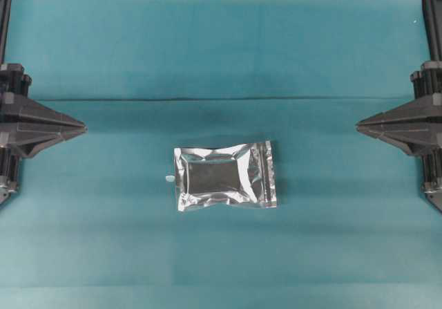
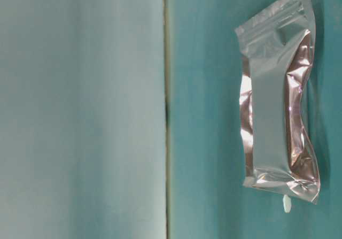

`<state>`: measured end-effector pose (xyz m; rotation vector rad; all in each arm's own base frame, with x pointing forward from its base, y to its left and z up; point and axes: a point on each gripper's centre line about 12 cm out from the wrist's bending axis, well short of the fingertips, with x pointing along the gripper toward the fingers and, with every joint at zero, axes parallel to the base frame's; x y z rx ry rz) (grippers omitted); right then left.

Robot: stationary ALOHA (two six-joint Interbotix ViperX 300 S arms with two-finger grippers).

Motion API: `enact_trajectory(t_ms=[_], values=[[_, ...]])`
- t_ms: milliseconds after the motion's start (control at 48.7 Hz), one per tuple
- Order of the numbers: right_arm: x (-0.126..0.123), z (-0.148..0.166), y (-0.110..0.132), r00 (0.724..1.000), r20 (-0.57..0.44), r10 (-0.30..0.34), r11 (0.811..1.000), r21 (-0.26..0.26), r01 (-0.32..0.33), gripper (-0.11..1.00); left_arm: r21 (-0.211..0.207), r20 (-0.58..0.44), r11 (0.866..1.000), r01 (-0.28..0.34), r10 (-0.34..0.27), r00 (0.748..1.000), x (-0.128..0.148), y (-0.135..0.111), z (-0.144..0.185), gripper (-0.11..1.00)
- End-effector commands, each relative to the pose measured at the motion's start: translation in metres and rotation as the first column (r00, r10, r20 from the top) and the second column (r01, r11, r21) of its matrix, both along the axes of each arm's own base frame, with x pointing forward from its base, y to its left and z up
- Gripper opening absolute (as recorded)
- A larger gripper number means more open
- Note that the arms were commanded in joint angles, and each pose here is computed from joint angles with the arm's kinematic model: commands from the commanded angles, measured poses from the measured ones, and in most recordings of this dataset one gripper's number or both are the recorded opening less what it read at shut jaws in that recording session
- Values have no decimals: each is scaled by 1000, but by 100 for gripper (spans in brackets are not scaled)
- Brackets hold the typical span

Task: Hand over the silver zip bag and make it stand upright.
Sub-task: 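Move the right gripper to the right edge of the silver zip bag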

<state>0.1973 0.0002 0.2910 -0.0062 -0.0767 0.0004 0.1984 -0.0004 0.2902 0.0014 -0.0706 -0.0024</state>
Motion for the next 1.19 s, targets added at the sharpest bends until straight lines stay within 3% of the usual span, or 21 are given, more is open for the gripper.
enact_trajectory(t_ms=[0,123,288,349,472,514,555,596,616,719,801,924,1027,1109,1171], values=[[4,18,4,999,41,21,999,44,-23,15,6,17,1000,19,-19,1000,12,-4,20,14],[16,24,2,1000,-9,11,970,245,-9,4,6,-40,999,32,-32,999,25,-7,21,2],[36,-4,-1,983,-182,8,891,448,76,-1,6,-95,999,37,-36,995,45,-9,16,-4],[42,-16,-2,970,-242,7,871,479,113,-1,4,-121,999,38,-37,992,52,-9,12,-4],[55,-31,-4,947,-322,6,848,503,166,-1,7,-145,999,42,-40,989,58,-10,7,-4],[59,-37,-7,938,-346,-4,830,522,196,-1,7,-150,999,40,-39,988,58,-10,6,-4],[63,-43,-11,929,-369,-15,798,555,233,-1,7,-151,999,40,-39,988,58,-10,6,-4],[66,-49,-16,920,-391,-30,754,596,278,-1,7,-156,999,40,-39,987,58,-10,6,-4],[68,-53,-19,913,-406,-36,715,628,307,-1,7,-156,999,42,-40,987,58,-10,6,-4],[71,-68,-25,890,-455,-46,596,702,389,0,6,-166,999,41,-40,985,58,-10,5,-4],[75,-79,-25,871,-489,-39,529,730,433,3,6,-176,999,46,-44,983,59,-11,3,-4],[78,-96,-22,831,-557,-10,449,740,501,11,6,-194,999,44,-42,980,59,-11,1,-4],[83,-107,-16,791,-612,26,398,732,553,29,8,-213,999,44,-42,976,59,-11,-2,-4],[89,-114,-14,771,-635,38,379,723,577,53,8,-225,999,44,-41,973,59,-11,-3,-4],[94,-118,-13,764,-644,41,377,718,585,73,6,-231,999,42,-40,972,59,-11,-4,-4]])
